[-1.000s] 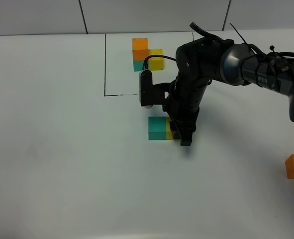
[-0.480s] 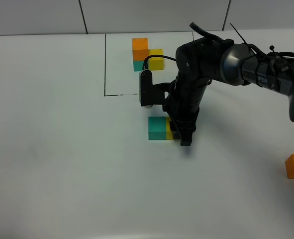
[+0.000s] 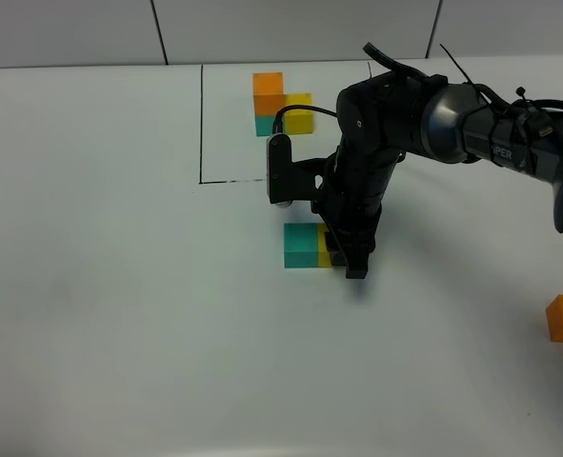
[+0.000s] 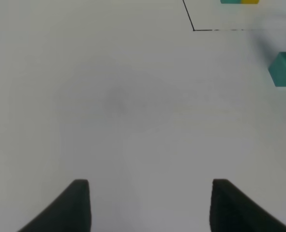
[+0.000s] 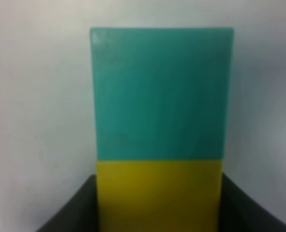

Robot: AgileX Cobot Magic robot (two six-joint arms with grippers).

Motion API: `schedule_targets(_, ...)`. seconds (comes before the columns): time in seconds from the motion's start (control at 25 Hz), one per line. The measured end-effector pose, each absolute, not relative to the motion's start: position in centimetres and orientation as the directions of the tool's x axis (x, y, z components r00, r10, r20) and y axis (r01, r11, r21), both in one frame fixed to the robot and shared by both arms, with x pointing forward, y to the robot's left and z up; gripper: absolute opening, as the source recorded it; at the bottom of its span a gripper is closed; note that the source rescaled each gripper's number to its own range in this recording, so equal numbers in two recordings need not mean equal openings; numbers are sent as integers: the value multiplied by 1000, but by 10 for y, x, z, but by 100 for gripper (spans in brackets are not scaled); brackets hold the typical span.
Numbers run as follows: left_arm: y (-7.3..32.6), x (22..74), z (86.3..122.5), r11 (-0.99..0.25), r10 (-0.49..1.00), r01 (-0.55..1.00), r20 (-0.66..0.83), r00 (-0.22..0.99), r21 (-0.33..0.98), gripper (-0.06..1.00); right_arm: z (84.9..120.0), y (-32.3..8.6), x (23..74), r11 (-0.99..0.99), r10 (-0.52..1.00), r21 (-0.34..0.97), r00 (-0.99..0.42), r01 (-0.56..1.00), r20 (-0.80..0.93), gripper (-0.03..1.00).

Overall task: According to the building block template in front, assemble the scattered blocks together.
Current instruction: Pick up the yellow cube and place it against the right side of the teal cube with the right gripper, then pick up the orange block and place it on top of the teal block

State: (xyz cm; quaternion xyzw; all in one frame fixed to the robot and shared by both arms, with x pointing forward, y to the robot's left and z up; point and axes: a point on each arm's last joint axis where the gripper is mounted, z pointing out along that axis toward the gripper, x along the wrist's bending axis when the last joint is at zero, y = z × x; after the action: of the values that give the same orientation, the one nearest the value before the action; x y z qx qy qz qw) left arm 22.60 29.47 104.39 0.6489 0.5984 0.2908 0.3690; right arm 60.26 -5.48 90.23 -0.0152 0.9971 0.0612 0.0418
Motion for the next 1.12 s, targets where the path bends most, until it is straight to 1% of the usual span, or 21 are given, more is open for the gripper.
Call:
schedule_targets(0.04,295,226,1044,-11,991,562,-64,115,827,21,902,-55,603,992,-25,121,-996,-35,-85,4)
schedule_targets(0.08,295,226,1044,-11,991,562,-64,115,827,21,901,-54,603,992,-25,124,-996,-36,-88,8)
schedule_targets(0.12,295,226,1044,-12,991,562,-63,115,827,21,898,-53,603,991,-25,126,-996,-35,-87,16)
schedule_targets(0.2,295,226,1044,-12,991,562,-63,115,827,21,892,-53,602,992,-26,119,-997,-34,-73,34)
schedule_targets(0.28,295,226,1044,-12,991,562,-63,115,827,21,895,-54,601,994,-18,111,-998,-26,-66,61)
schedule_targets(0.36,295,226,1044,-12,991,562,-63,115,827,21,903,-56,600,995,4,97,-998,-2,-65,79)
schedule_targets(0.4,295,226,1044,-12,991,562,-63,115,827,21,909,-58,599,996,26,89,-997,20,-66,85)
schedule_targets(0.52,295,226,1044,-12,991,562,-63,115,827,21,928,-69,598,989,130,87,-988,123,-78,91)
schedule_targets(0.68,295,226,1044,-12,991,562,-63,115,827,21,940,-101,589,950,304,96,-948,296,-89,93)
schedule_targets(0.76,295,226,1044,-12,991,562,-63,115,827,21,938,-120,576,911,408,109,-909,399,-86,93)
schedule_targets(0.92,295,226,1044,-12,991,562,-63,115,827,21,948,-160,550,782,620,187,-773,595,-136,93)
schedule_targets(1.0,295,226,1044,-12,991,562,-63,115,827,21,959,-180,540,693,719,224,-677,685,-154,92)
schedule_targets(1.12,295,226,1044,-12,991,562,-63,115,827,21,973,-207,528,551,834,237,-524,800,-172,91)
